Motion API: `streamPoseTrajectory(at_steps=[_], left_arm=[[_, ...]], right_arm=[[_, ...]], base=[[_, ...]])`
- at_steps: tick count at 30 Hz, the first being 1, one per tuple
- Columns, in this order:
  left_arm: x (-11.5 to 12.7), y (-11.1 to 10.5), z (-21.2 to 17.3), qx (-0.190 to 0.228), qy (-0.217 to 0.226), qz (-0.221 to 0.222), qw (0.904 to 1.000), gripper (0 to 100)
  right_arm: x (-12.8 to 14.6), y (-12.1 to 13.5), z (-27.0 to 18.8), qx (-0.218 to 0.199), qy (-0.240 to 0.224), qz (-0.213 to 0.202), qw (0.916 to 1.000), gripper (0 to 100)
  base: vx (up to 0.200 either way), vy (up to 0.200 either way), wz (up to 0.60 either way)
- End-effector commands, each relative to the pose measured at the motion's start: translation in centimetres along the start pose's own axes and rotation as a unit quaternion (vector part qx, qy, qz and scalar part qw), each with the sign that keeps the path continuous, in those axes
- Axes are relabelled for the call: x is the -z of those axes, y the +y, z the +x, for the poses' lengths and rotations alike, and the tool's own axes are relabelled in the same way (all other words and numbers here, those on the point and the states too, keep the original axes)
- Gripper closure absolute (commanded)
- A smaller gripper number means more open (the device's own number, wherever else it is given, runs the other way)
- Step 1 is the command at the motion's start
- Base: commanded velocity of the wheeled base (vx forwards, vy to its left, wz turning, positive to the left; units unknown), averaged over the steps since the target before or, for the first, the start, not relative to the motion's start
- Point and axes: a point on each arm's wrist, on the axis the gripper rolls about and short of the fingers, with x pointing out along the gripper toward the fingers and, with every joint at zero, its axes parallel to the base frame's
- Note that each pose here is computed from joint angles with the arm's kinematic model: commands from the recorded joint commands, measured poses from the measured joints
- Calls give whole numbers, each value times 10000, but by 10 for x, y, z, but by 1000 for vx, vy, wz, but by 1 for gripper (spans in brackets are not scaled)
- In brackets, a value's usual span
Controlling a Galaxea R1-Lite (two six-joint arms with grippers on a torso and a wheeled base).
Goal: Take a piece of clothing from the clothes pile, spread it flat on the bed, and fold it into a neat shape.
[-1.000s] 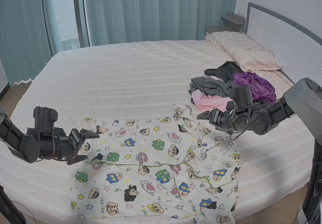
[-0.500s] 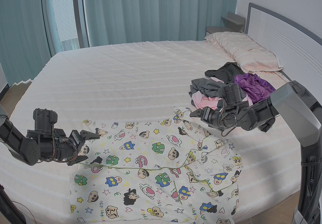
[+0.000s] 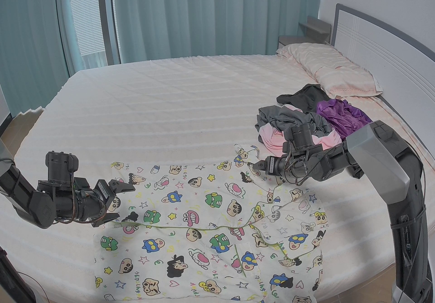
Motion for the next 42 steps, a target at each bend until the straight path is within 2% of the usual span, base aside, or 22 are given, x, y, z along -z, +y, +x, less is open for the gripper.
streamPoseTrajectory(at_steps=[1, 9, 16, 20, 27, 28, 32, 37, 40, 42], left_arm=[[1, 2, 2, -41, 32, -25, 10000, 0], [1, 4, 3, -73, 48, -33, 10000, 0], [0, 4, 5, -81, 47, -41, 9999, 0], [0, 5, 6, -91, 56, -47, 9999, 0], [0, 5, 6, -102, 54, -50, 9999, 0], [0, 5, 6, -97, 60, -50, 9999, 0], [0, 6, 7, -113, 63, -56, 9999, 0], [0, 6, 8, -118, 68, -59, 9999, 0], [1, 7, 8, -135, 91, -71, 9998, 0], [1, 7, 8, -129, 87, -68, 9999, 0]], right_arm=[[4, 0, 8, -13, 16, -16, 10000, 100], [-7, -7, 3, 24, -118, 89, 9999, 100], [-24, -46, -15, 342, -326, 461, 9978, 100], [-21, -56, -21, 387, -413, 776, 9954, 100], [-13, -64, -19, 461, -277, 873, 9947, 100], [-11, -65, -18, 474, -242, 893, 9946, 0], [-17, -62, -23, 436, -333, 1027, 9932, 0], [-38, -54, -41, 253, -663, 1167, 9906, 0], [-51, -42, -44, -97, -813, 1219, 9892, 0], [-52, -37, -39, -163, -811, 1191, 9894, 0]], base=[[0, 0, 0], [0, 0, 0], [0, 0, 0], [0, 0, 0], [0, 0, 0], [0, 0, 0], [0, 0, 0], [0, 0, 0], [0, 0, 0], [0, 0, 0]])
